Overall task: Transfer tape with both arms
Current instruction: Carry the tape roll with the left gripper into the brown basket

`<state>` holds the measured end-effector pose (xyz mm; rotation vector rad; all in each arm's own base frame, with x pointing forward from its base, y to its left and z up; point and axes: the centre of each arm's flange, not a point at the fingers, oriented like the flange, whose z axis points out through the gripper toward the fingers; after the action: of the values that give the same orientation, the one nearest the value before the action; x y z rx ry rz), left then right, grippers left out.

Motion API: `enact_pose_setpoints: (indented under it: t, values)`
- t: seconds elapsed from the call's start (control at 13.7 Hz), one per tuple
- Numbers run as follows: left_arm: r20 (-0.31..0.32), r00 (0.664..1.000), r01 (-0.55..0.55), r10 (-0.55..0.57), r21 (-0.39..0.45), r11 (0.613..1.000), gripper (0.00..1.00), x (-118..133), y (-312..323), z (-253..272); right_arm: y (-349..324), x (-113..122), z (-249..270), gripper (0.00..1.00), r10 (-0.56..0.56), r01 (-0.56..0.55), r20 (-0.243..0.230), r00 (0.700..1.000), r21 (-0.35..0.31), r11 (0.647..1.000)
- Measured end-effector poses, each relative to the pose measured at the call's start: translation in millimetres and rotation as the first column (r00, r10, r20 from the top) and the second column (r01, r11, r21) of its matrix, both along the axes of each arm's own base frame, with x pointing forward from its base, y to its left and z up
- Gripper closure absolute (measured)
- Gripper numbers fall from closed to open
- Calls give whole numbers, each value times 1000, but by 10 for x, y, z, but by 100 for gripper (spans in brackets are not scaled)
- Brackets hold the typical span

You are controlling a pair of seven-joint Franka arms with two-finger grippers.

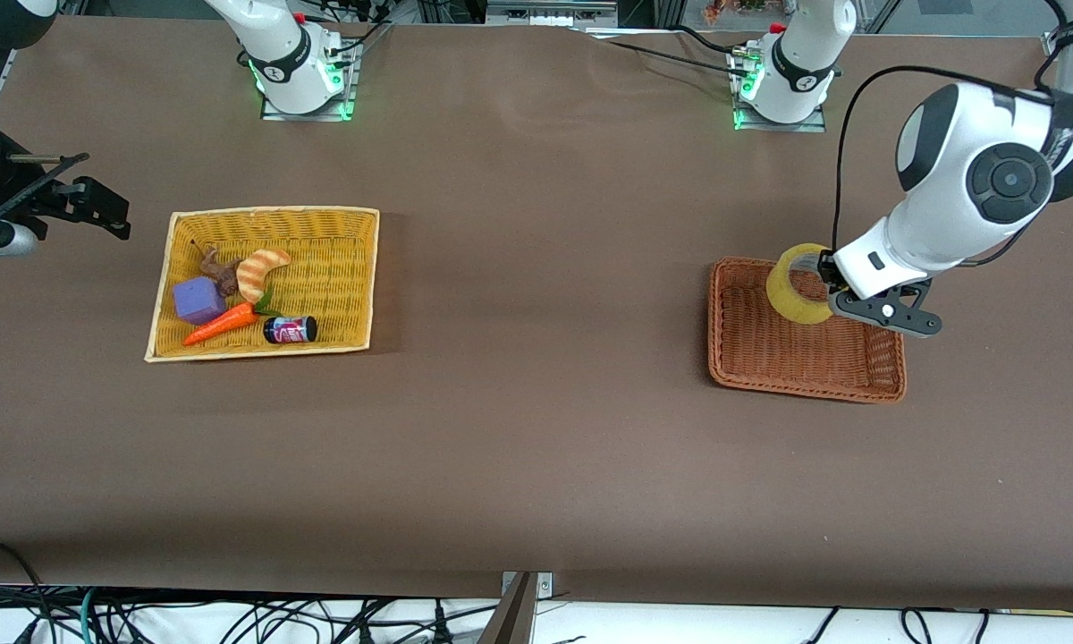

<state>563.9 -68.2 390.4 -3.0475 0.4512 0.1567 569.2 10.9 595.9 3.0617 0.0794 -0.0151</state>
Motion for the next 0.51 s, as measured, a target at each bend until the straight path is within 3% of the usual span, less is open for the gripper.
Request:
enact_pose_setpoints:
  t: [0.29,0.51]
  values:
    - [7,1000,-22,22,-23,999,78,-116,203,-537,-3,6,-12,0,-1,1,-2,1000,0,1000]
    - [-1,1000,-24,24,-31,999,78,-112,234,-644,-5,19,-37,0,-1,1,-6,1000,1,1000]
